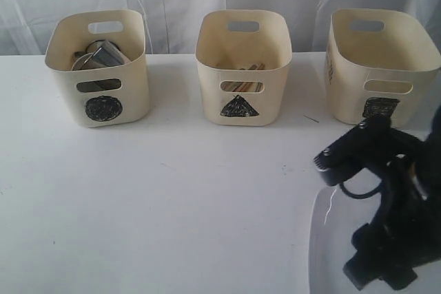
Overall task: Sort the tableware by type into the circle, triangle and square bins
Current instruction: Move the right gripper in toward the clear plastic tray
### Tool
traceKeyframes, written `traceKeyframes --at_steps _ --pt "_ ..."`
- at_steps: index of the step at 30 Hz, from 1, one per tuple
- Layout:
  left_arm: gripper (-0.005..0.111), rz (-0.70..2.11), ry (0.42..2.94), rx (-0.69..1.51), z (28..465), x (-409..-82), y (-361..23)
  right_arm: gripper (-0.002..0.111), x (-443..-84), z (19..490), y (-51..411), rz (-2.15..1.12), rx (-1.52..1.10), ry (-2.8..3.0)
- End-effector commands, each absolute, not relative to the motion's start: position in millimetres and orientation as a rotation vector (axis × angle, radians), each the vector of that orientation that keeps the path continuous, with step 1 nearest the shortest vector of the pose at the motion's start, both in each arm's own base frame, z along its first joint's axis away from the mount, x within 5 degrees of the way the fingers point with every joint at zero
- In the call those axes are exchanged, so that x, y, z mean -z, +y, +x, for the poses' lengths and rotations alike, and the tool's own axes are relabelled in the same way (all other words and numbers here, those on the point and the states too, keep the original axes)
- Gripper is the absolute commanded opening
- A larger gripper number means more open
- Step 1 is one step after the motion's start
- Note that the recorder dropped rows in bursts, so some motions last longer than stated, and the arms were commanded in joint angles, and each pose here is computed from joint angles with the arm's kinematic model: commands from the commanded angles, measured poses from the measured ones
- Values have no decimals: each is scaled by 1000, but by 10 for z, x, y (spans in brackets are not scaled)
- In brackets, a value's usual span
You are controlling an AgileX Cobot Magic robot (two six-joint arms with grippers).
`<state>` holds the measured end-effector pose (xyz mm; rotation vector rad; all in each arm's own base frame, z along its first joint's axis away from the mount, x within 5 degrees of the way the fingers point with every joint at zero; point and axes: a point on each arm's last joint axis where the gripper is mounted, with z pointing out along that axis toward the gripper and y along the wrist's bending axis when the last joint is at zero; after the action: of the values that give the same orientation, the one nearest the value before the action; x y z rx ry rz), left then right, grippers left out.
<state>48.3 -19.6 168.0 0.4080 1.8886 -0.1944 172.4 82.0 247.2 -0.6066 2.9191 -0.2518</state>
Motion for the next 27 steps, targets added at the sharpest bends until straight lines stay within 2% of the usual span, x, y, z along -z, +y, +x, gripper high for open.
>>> traceKeyframes --at_steps 1,5,12,27 --pt "22 404 1885 192 483 -1672 -194 67 -2467 1728 1177 -724 492 2792" --pt "22 404 1885 192 483 -1672 -194 67 -2405 1547 1683 -840 459 2733" --pt "22 404 1885 192 483 -1672 -194 67 -2150 1297 1992 -922 559 2750" --pt "22 407 1884 190 483 -1672 -194 67 -1696 1194 2156 -920 710 2787"
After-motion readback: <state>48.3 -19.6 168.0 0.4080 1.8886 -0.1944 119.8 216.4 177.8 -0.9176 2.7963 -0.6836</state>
